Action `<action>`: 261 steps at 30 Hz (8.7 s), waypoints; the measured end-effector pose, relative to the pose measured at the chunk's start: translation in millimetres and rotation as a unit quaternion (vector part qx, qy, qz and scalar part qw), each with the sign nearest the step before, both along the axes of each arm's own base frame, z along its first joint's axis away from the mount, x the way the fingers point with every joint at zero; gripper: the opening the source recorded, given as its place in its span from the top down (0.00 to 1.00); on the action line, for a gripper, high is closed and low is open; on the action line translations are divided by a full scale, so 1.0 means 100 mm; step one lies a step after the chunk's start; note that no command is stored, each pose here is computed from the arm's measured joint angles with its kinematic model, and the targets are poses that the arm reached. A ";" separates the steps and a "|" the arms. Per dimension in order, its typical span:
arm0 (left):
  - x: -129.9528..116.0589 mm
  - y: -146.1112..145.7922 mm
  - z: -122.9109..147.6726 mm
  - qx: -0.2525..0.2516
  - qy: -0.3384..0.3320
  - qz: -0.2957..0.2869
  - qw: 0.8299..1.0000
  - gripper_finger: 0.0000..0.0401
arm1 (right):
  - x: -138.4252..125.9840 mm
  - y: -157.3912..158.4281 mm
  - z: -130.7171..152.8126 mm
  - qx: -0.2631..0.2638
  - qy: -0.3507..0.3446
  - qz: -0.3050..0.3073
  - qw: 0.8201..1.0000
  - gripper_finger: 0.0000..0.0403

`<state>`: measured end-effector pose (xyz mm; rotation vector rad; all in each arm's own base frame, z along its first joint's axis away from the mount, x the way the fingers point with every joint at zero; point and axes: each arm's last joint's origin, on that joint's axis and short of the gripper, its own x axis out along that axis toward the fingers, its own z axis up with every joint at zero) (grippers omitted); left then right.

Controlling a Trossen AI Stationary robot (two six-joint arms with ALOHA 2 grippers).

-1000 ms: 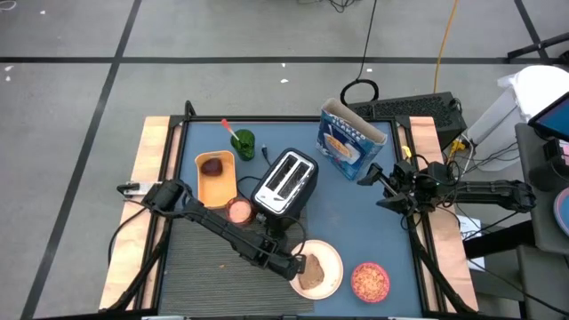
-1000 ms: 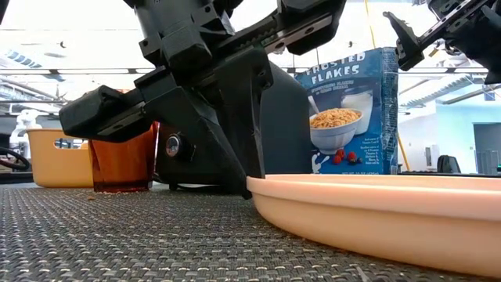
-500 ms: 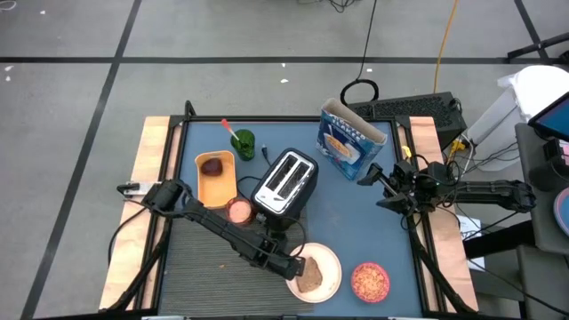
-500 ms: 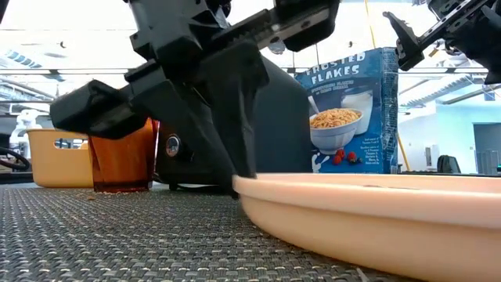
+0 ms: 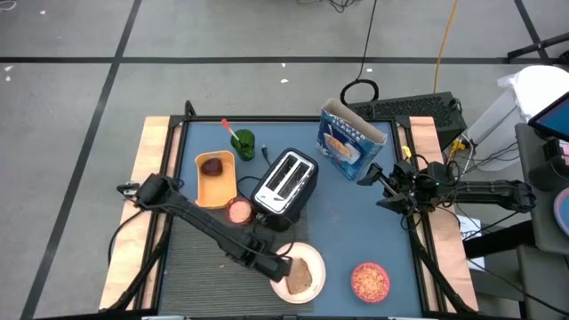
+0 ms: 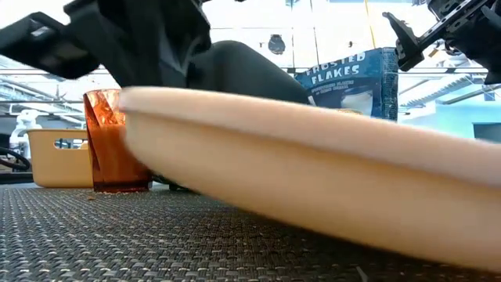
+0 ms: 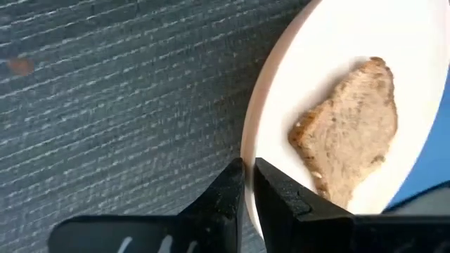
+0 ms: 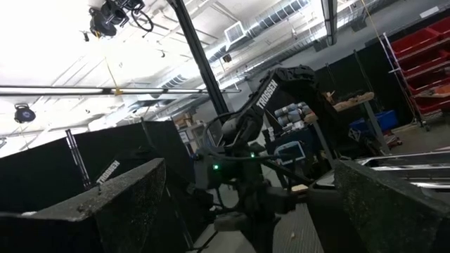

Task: Arrange a breakfast setting
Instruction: Put the light orange plate to the center of the gray tablemat, then put the red bowl to the gray tablemat to the right of the light orange plate

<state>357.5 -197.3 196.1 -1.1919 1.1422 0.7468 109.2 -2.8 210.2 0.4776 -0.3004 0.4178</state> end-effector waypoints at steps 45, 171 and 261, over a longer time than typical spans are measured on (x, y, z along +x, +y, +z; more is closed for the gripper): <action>-0.34 -0.26 -0.15 0.084 0.066 0.019 0.994 0.58 | 0.00 0.00 0.00 -0.001 0.000 0.000 1.000 0.01; -1.47 -0.53 -0.44 0.192 0.436 0.011 0.879 0.86 | 0.00 0.00 0.00 -0.024 -0.008 -0.012 1.000 0.01; -1.03 -1.27 0.17 0.062 0.077 -0.035 0.994 0.55 | 0.26 1.12 -0.27 -0.109 0.517 0.205 0.824 0.01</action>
